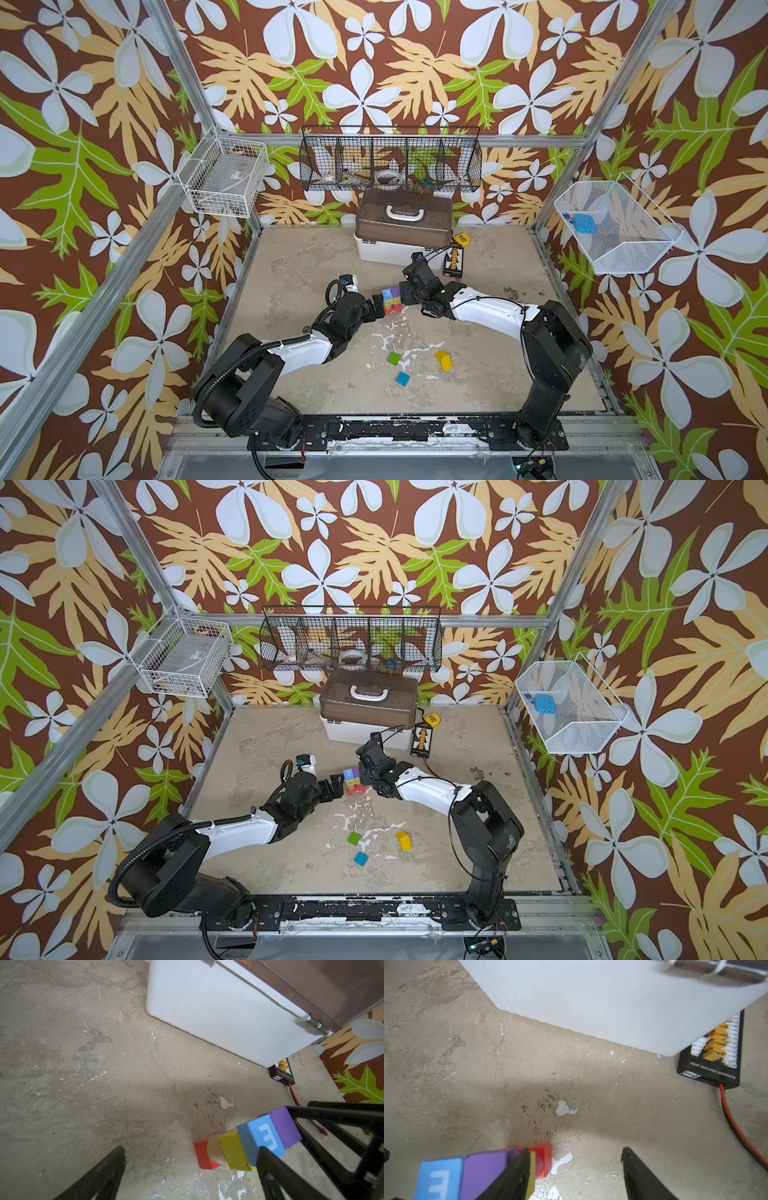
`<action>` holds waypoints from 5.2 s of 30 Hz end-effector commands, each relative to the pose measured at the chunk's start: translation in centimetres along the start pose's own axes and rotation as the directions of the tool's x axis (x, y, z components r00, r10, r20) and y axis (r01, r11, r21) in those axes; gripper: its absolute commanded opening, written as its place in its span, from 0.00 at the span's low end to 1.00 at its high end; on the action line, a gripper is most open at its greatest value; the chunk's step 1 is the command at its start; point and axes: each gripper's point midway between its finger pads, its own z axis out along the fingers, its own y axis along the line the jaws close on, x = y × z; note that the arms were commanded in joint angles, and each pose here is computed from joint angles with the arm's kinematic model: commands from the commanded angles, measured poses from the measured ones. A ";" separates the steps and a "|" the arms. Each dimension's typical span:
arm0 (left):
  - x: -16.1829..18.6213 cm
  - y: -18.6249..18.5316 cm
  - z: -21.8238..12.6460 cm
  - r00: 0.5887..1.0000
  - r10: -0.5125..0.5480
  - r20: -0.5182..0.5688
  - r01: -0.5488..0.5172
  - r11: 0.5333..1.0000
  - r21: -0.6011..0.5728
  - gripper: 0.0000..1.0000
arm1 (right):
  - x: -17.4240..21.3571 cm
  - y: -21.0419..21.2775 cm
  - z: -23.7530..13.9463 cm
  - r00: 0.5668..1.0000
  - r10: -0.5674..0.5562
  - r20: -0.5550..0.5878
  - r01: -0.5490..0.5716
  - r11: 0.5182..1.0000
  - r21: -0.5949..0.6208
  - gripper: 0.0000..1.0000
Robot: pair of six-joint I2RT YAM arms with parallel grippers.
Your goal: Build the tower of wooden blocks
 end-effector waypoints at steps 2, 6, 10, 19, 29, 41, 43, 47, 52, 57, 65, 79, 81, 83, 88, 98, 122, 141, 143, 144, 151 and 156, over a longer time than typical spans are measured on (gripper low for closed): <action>-0.3 -0.3 -0.1 1.000 -0.012 0.011 0.012 1.000 0.013 0.99 | -0.2 -0.4 -0.6 1.000 0.005 0.011 -0.005 1.000 0.009 0.70; -0.3 -0.3 -0.2 1.000 -0.013 0.011 0.013 1.000 0.014 0.99 | -0.3 -0.4 -1.1 1.000 0.007 0.021 -0.007 1.000 0.000 0.70; -0.4 -0.3 -0.2 1.000 -0.015 0.013 0.015 1.000 0.014 1.00 | -0.4 -0.4 -1.3 1.000 0.007 0.026 -0.007 1.000 -0.008 0.70; -0.4 0.4 -0.1 1.000 -0.007 0.025 0.008 1.000 -0.023 1.00 | -1.5 -0.3 -1.1 0.999 0.008 0.046 -0.008 1.000 0.014 0.71; -4.0 -0.9 -0.4 0.995 0.064 0.074 -0.060 0.996 -0.061 1.00 | -4.7 0.7 -1.6 0.998 0.007 0.055 -0.009 1.000 0.029 0.66; -4.2 -1.9 2.4 0.992 0.128 -0.006 -0.128 0.988 -0.089 1.00 | -4.3 2.1 1.1 0.998 -0.062 -0.034 0.063 0.997 0.038 0.60; -3.9 -1.8 2.7 0.991 0.132 -0.018 -0.133 0.987 -0.094 1.00 | -4.1 2.1 1.4 0.997 -0.069 -0.042 0.070 0.997 0.040 0.60; -3.5 -1.5 3.0 0.991 0.131 -0.026 -0.133 0.985 -0.106 1.00 | -3.8 2.4 1.7 0.996 -0.074 -0.053 0.076 0.997 0.025 0.59; -3.3 -1.3 3.0 0.991 0.132 -0.029 -0.135 0.984 -0.113 1.00 | -3.5 2.5 1.7 0.995 -0.076 -0.060 0.077 0.997 0.016 0.58; -3.1 -1.1 3.1 0.991 0.131 -0.032 -0.134 0.984 -0.114 1.00 | -3.3 2.7 1.7 0.995 -0.074 -0.064 0.074 0.997 0.000 0.57; -3.1 -1.1 3.1 0.991 0.128 -0.031 -0.131 0.985 -0.115 1.00 | -3.1 2.8 1.6 0.995 -0.070 -0.069 0.069 0.998 -0.009 0.56; -3.1 -1.3 3.0 0.992 0.125 -0.031 -0.127 0.987 -0.102 1.00 | -2.9 2.8 1.3 0.996 -0.058 -0.074 0.057 0.998 -0.021 0.54; -3.1 -1.2 3.0 0.992 0.124 -0.031 -0.126 0.987 -0.104 1.00 | -2.9 2.8 1.2 0.996 -0.057 -0.074 0.055 0.998 -0.023 0.54; -3.0 -1.2 3.0 0.992 0.124 -0.033 -0.127 0.986 -0.104 1.00 | -2.9 2.9 1.2 0.996 -0.057 -0.075 0.055 0.998 -0.025 0.54; -3.0 -1.2 3.1 0.992 0.125 -0.035 -0.128 0.986 -0.106 1.00 | -2.7 2.9 1.3 0.995 -0.059 -0.080 0.057 0.998 -0.027 0.54; -3.0 -1.3 2.9 0.992 0.123 -0.033 -0.126 0.987 -0.103 1.00 | -2.5 3.0 1.2 0.995 -0.056 -0.080 0.053 0.998 -0.031 0.53; -2.6 -1.5 2.6 0.991 0.121 -0.050 -0.125 0.989 -0.078 0.99 | -3.1 2.6 0.7 0.997 -0.052 -0.062 0.052 0.999 -0.006 0.54; -9.3 -0.9 -8.0 0.968 0.069 0.239 -0.062 0.997 -0.037 1.00 | -3.5 -2.1 -6.9 0.989 0.090 0.120 -0.092 0.996 0.012 0.63; -9.5 0.8 -10.5 0.949 0.051 0.310 -0.037 0.998 -0.051 1.00 | -2.3 -2.9 -7.9 0.983 0.123 0.133 -0.123 0.992 -0.010 0.64; -9.4 1.9 -11.7 0.937 0.040 0.346 -0.020 0.998 -0.060 1.00 | -1.5 -3.2 -8.3 0.981 0.137 0.137 -0.135 0.991 -0.020 0.65; -6.5 8.1 -14.8 0.860 0.038 0.509 0.035 0.991 -0.132 1.00 | 4.6 -3.6 -11.5 0.965 0.213 0.155 -0.207 0.977 -0.050 0.65; -4.3 9.8 -14.1 0.865 0.078 0.496 0.008 0.985 -0.170 1.00 | 9.4 -2.5 -14.5 0.950 0.286 0.128 -0.278 0.957 -0.081 0.60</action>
